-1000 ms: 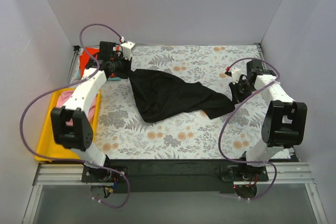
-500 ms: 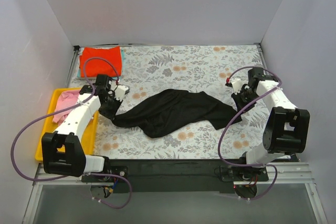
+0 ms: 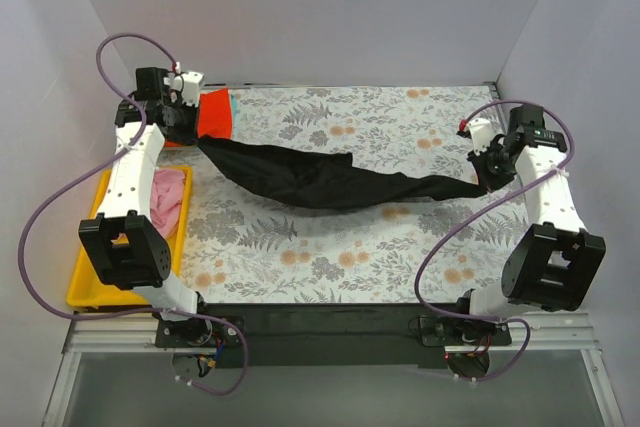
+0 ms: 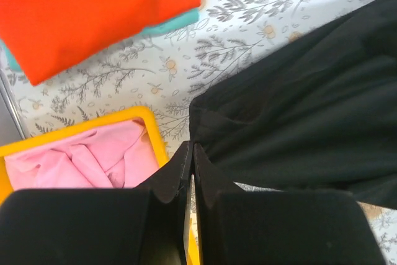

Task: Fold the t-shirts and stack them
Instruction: Flatten the tshirt out

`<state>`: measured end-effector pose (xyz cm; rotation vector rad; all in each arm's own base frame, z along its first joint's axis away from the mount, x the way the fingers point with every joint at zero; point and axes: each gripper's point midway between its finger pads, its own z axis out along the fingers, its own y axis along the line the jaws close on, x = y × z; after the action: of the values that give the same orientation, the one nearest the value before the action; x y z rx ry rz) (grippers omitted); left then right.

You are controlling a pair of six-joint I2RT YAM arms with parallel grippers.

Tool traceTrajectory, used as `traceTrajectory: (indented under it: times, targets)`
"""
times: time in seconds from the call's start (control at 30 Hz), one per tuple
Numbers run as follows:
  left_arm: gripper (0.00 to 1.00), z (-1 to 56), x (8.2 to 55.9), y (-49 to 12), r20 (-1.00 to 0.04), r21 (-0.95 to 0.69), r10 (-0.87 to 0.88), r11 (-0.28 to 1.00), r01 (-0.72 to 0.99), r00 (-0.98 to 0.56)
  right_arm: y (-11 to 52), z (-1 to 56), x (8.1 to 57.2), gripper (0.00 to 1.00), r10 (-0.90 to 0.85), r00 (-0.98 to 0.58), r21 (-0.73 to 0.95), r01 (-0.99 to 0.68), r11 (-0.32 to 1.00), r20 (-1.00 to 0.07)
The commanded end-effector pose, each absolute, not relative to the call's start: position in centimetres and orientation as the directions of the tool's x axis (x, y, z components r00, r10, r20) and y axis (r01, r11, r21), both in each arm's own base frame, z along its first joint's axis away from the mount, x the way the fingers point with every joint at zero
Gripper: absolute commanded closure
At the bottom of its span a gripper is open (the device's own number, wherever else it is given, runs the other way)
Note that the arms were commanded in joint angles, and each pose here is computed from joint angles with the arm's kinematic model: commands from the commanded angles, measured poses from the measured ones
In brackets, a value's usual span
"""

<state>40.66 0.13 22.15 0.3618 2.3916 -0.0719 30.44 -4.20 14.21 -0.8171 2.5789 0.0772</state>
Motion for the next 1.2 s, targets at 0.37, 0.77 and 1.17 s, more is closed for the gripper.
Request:
traceTrajectory:
  times: [0.37,0.77,1.17]
  targets:
    - [1.0,34.5,51.6,-2.7,-0.86,-0.26,-0.069,0.912,0.318,-0.505,-4.4,32.9,43.3,0.99,-0.374,-0.513,-0.133,-0.445,0.886,-0.773]
    - [1.0,34.7,43.9,-5.7,-0.934,-0.233,-0.048,0.835,0.499,-0.354,-2.9,36.2,36.6,0.99,-0.457,-0.27,-0.281,-0.501,0.818,-0.848]
    - [0.77,13.8,36.7,-1.0,-0.579,-0.352,0.132,0.85,0.392,-0.805,-2.9,9.9,25.5,0.99,-0.573,-0.666,0.021,-0.661,0.75,-0.477]
